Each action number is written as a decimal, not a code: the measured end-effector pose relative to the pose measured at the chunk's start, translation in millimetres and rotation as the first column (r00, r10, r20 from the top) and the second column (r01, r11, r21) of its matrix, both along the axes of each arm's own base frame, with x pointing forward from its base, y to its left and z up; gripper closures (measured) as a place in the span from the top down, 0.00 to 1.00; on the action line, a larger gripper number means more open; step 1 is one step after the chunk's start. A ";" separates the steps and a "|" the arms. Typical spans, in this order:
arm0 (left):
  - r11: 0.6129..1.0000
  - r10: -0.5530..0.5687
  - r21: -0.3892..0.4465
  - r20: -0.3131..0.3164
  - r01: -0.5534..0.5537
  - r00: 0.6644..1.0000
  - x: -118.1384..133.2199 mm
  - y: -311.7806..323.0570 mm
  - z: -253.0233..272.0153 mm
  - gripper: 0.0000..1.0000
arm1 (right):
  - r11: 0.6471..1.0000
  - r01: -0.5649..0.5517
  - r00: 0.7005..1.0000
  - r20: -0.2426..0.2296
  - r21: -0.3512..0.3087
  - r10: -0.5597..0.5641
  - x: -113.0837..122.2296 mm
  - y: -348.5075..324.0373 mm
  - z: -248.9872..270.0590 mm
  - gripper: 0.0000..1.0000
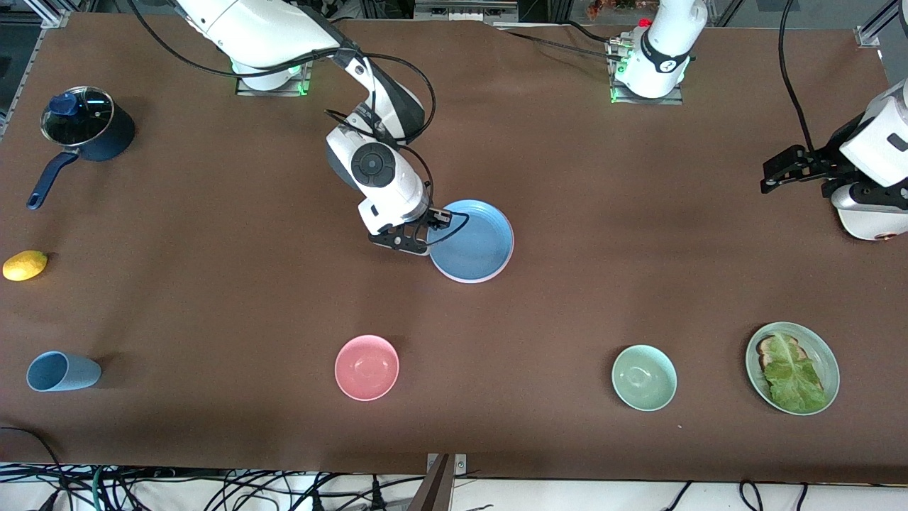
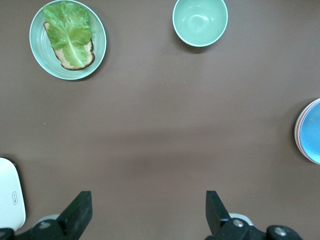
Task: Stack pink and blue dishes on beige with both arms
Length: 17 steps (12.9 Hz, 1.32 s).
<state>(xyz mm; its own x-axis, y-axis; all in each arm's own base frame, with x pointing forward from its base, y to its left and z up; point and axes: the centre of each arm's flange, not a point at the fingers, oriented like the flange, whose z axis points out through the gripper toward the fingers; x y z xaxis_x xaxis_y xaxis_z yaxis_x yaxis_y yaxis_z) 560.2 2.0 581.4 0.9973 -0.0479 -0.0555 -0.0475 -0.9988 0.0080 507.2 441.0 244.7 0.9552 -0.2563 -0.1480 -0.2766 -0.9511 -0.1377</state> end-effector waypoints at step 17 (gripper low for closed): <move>1.000 0.000 0.000 0.000 0.000 1.000 0.0 -0.1 0.0 1.00 | 0.950 -0.211 0.974 0.032 -0.230 0.224 126.4 -209.4 220.2 1.00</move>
<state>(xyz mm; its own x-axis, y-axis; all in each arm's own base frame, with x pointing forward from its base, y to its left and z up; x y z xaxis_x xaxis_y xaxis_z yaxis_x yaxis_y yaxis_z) 560.2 1.9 581.4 0.9973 -0.0480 -0.0556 -0.0476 -0.9988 0.0080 633.5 231.6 464.9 0.9966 -0.0616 -0.0548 -0.0573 -0.9955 0.0757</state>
